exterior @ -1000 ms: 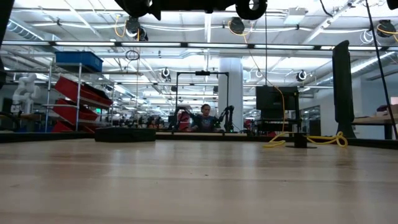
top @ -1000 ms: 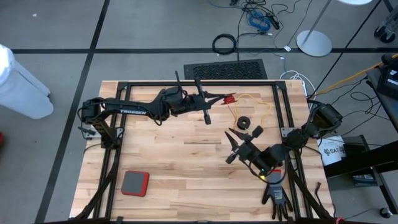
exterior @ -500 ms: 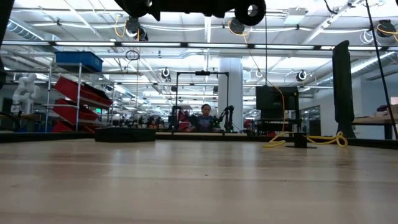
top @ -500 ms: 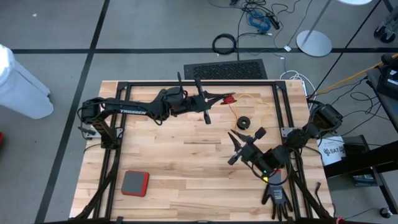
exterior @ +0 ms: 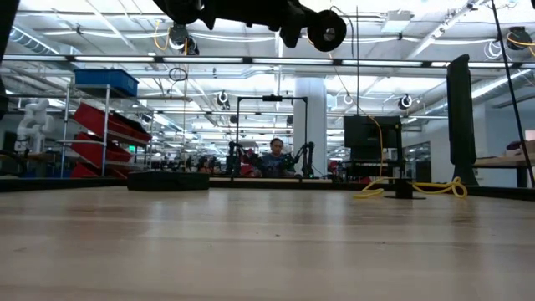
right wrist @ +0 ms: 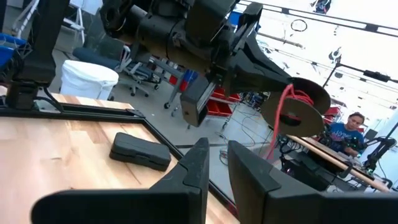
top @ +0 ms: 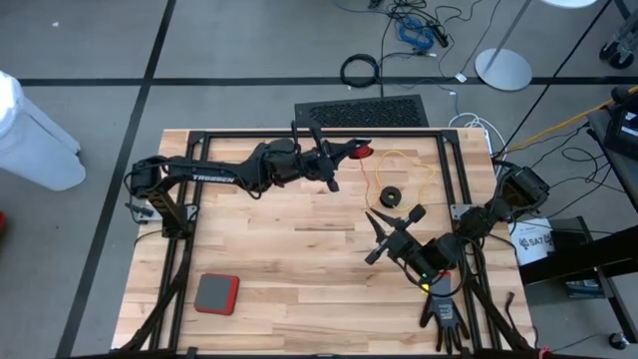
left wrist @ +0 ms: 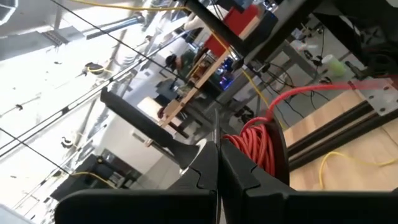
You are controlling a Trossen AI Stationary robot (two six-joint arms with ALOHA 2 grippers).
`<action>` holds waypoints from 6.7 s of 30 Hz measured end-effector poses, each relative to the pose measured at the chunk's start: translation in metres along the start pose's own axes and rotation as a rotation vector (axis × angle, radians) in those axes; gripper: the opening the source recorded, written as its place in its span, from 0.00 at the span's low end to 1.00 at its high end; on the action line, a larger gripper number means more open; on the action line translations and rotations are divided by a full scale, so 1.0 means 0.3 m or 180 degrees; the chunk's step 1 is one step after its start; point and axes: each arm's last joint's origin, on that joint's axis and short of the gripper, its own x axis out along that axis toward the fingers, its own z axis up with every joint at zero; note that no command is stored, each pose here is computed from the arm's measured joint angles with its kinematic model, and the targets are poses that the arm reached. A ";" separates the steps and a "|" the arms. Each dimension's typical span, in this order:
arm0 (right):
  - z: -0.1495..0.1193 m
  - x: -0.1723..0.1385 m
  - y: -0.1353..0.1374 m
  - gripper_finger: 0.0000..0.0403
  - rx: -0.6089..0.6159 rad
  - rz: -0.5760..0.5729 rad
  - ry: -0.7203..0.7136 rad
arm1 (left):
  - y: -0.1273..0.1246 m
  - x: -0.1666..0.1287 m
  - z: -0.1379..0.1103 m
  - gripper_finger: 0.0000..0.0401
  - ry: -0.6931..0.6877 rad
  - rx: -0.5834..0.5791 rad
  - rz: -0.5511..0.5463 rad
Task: Coil cords
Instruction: Coil the red wire onto the black spool
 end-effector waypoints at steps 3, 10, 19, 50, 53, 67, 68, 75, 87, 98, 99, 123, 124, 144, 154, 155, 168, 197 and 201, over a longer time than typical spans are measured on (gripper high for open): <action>0.000 0.000 0.000 0.11 0.0009 -0.0006 0.0007 | -0.003 0.000 -0.003 0.00 -0.0009 0.0025 -0.0058; -0.007 0.006 -0.003 0.10 0.0008 -0.0126 0.0156 | -0.008 0.000 -0.003 0.00 -0.0055 0.0004 -0.0135; -0.038 0.050 0.000 0.11 -0.0250 -0.0419 0.0462 | -0.010 0.000 -0.002 0.00 -0.0060 0.0005 -0.0153; -0.496 0.149 -0.125 0.26 0.0576 -0.0522 0.0680 | -0.018 -0.001 -0.005 0.00 -0.0052 0.0012 -0.0254; -0.519 0.137 -0.173 0.26 0.0859 -0.0278 0.0527 | -0.019 -0.001 -0.005 0.00 -0.0074 0.0010 -0.0282; -0.455 0.220 -0.252 0.26 0.0593 -0.0096 -0.0087 | -0.034 -0.003 -0.010 0.00 -0.0100 -0.0150 -0.0501; -0.455 0.224 -0.254 0.26 0.0585 -0.0115 -0.0086 | -0.036 -0.003 -0.010 0.00 -0.0095 -0.0149 -0.0513; -0.451 0.245 -0.263 0.26 0.0667 -0.0188 -0.0100 | -0.054 -0.006 -0.010 0.00 -0.0066 -0.0144 -0.0668; -0.453 0.248 -0.266 0.01 0.0714 -0.0206 -0.0094 | -0.071 -0.010 -0.010 0.00 -0.0011 -0.0129 -0.0799; -0.365 0.254 -0.200 0.00 0.0961 0.0321 -0.0453 | -0.049 -0.006 -0.073 0.00 0.0281 0.0011 -0.0821; -0.348 0.256 -0.187 0.00 0.0927 0.0358 -0.0477 | -0.045 -0.005 -0.079 0.00 0.0307 0.0014 -0.0804; -0.252 0.339 -0.066 0.00 0.0009 0.0542 0.0018 | -0.054 0.041 -0.116 0.00 0.0050 -0.0734 -0.0529; -0.258 0.344 -0.071 0.00 0.0014 0.0524 0.0029 | -0.057 0.041 -0.112 0.00 0.0035 -0.0787 -0.0541; -0.269 0.367 -0.079 0.00 0.0122 0.0764 -0.0119 | -0.058 0.037 -0.050 0.00 -0.0187 -0.0737 -0.0264; -0.250 0.384 -0.072 0.00 0.0056 0.0936 -0.0188 | -0.064 0.060 -0.109 0.00 -0.0089 -0.0915 -0.0189; -0.248 0.389 -0.075 0.00 0.0076 0.0917 -0.0188 | -0.066 0.063 -0.108 0.00 -0.0144 -0.0931 -0.0152; -0.305 0.461 -0.069 0.00 0.0186 0.0775 -0.0250 | -0.024 0.076 -0.061 0.00 -0.0684 -0.1576 0.0177; -0.335 0.391 -0.080 0.00 -0.0221 0.0867 0.0413 | 0.116 -0.152 -0.008 0.00 -0.0134 -0.1703 -0.2269; -0.315 0.366 -0.080 0.00 -0.0094 0.1024 0.0433 | 0.097 -0.188 -0.031 0.00 0.0338 -0.1391 -0.2392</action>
